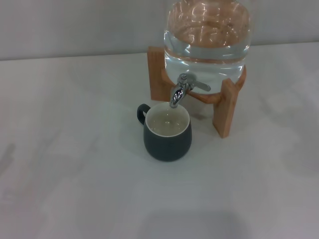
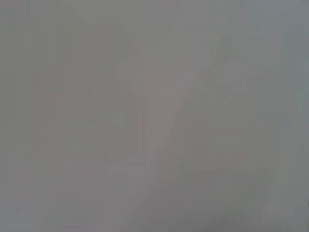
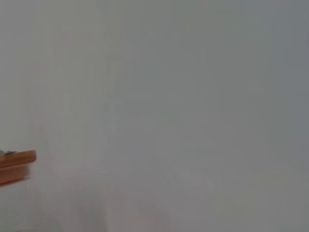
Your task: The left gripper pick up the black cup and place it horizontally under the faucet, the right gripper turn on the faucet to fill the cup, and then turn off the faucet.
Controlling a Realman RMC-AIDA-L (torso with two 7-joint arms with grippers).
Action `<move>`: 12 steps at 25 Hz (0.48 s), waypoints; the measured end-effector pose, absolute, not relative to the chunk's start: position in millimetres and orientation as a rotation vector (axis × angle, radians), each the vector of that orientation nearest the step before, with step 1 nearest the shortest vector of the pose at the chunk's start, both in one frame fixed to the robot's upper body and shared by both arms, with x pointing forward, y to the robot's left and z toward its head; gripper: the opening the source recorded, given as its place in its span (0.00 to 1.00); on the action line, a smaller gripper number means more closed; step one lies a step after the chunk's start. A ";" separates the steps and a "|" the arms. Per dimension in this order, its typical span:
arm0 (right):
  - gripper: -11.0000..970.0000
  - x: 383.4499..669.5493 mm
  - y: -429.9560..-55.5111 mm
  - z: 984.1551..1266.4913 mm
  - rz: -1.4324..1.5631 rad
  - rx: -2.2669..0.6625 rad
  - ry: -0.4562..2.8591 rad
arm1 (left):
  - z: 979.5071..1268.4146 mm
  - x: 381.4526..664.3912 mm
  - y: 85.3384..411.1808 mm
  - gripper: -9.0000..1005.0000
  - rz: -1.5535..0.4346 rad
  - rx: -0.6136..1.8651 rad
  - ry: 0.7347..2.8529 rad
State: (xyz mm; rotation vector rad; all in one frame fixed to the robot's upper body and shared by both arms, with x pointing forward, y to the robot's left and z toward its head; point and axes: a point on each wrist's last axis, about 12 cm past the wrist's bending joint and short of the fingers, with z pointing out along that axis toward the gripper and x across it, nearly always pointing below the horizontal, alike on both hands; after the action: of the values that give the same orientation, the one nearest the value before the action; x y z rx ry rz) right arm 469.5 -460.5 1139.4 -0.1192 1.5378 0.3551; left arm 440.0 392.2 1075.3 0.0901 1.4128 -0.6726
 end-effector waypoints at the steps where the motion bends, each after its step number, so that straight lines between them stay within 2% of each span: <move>1: 0.87 469.3 -460.9 1138.9 0.354 -0.115 1.539 | 1075.1 439.8 392.2 0.89 -0.673 0.093 1.417; 12: 0.87 466.0 -463.0 1134.3 0.348 -0.105 1.545 | 1075.9 437.4 391.2 0.89 -0.694 0.123 1.432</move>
State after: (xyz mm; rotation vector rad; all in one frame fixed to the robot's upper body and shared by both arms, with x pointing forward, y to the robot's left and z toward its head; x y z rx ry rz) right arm 466.0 -463.0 1134.3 -0.1050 1.5452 0.3480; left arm 437.4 391.2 1075.9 0.1231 1.4315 -0.6942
